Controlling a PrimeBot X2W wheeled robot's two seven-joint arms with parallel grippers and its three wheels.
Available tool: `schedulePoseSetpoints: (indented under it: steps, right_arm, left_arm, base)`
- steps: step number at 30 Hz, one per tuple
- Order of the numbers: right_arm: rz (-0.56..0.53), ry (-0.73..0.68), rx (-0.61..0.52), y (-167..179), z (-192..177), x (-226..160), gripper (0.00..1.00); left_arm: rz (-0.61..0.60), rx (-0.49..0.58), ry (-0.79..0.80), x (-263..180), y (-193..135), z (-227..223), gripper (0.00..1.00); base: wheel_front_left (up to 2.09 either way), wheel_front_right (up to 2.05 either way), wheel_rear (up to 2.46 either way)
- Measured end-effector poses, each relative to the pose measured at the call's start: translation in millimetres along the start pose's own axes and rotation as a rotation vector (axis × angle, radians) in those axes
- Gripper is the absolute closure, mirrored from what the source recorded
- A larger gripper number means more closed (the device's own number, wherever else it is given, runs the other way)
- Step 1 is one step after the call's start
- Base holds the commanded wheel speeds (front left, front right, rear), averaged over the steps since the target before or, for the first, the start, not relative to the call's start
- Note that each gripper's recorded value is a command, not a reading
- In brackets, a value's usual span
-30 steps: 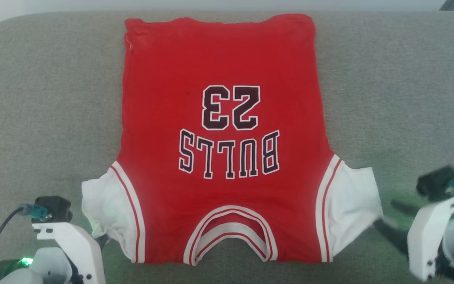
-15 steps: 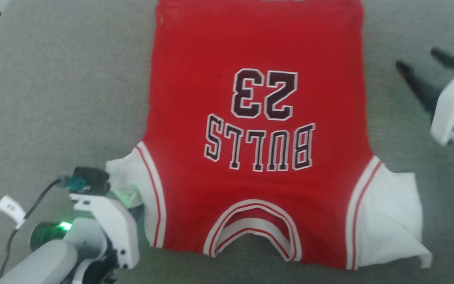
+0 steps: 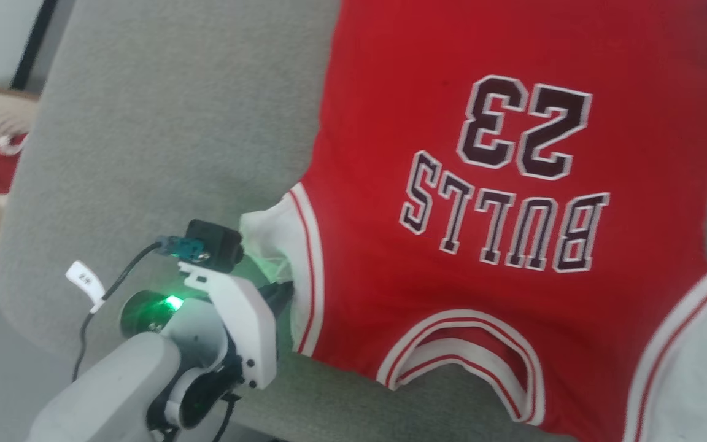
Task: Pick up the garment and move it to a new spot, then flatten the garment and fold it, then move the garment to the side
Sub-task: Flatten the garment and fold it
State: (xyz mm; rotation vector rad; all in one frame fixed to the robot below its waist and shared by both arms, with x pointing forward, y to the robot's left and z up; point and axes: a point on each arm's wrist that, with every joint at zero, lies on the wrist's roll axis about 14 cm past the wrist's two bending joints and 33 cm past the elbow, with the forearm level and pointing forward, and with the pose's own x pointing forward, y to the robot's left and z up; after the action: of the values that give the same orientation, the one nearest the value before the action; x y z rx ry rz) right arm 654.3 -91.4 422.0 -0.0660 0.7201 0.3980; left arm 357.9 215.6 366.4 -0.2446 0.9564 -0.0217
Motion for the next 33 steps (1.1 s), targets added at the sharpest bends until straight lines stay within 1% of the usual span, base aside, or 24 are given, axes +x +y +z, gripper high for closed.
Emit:
schedulePoseSetpoints:
  steps: [4, 6, 11, 12, 14, 18, 21, 23, 30, 33]
  right_arm:
    - [-0.016, 0.126, 0.033, -2.1, -16.7, 28.0, 0.00]
    - [-0.012, 0.175, 0.072, -1.4, -23.5, 39.3, 0.00]
    - [-0.007, 0.306, 0.129, 2.5, -37.6, 57.5, 0.00]
    - [-0.010, 0.324, 0.125, 3.1, -39.8, 59.6, 1.00]
    - [-0.031, 0.337, 0.082, 2.1, -40.8, 62.6, 1.00]
    - [-0.044, 0.322, 0.055, 2.4, -38.8, 61.4, 1.00]
    - [-0.066, 0.324, -0.020, 2.5, -38.0, 53.4, 1.00]
    - [-0.063, 0.318, -0.040, 4.7, -39.4, 46.5, 1.00]
    - [-0.029, 0.273, -0.106, 8.2, -46.3, 7.2, 1.00]
    - [-0.008, 0.253, -0.106, 6.3, -52.7, -16.2, 1.00]
  left_arm:
    - [0.003, -0.020, 0.001, 2.4, 2.9, -2.9, 1.00]
    - [0.005, -0.031, 0.002, 3.8, 3.9, -4.8, 1.00]
    - [0.011, -0.054, 0.002, 6.6, 8.3, -8.6, 1.00]
    - [0.014, -0.061, 0.003, 7.1, 9.6, -9.5, 1.00]
    - [0.014, -0.065, 0.004, 9.0, 10.7, -10.2, 1.00]
    - [0.007, -0.068, 0.003, 13.0, 10.8, -10.3, 1.00]
    - [0.006, -0.062, -0.005, 14.5, 12.1, -7.8, 1.00]
    - [0.003, -0.054, -0.007, 15.3, 12.2, -5.9, 1.00]
    - [-0.010, -0.023, -0.020, 13.8, 12.3, 1.2, 1.00]
    - [-0.010, -0.012, -0.027, 11.4, 11.9, 5.6, 1.00]
  base:
    - [0.00, 0.00, 0.00]
    - [0.00, 0.00, 0.00]
    - [0.00, 0.00, 0.00]
    - [0.00, 0.00, 0.00]
    - [0.00, 0.00, 0.00]
    - [0.00, 0.00, 0.00]
    - [0.00, 0.00, 0.00]
    - [0.00, 0.00, 0.00]
    - [0.00, 0.00, 0.00]
    - [0.00, 0.00, 0.00]
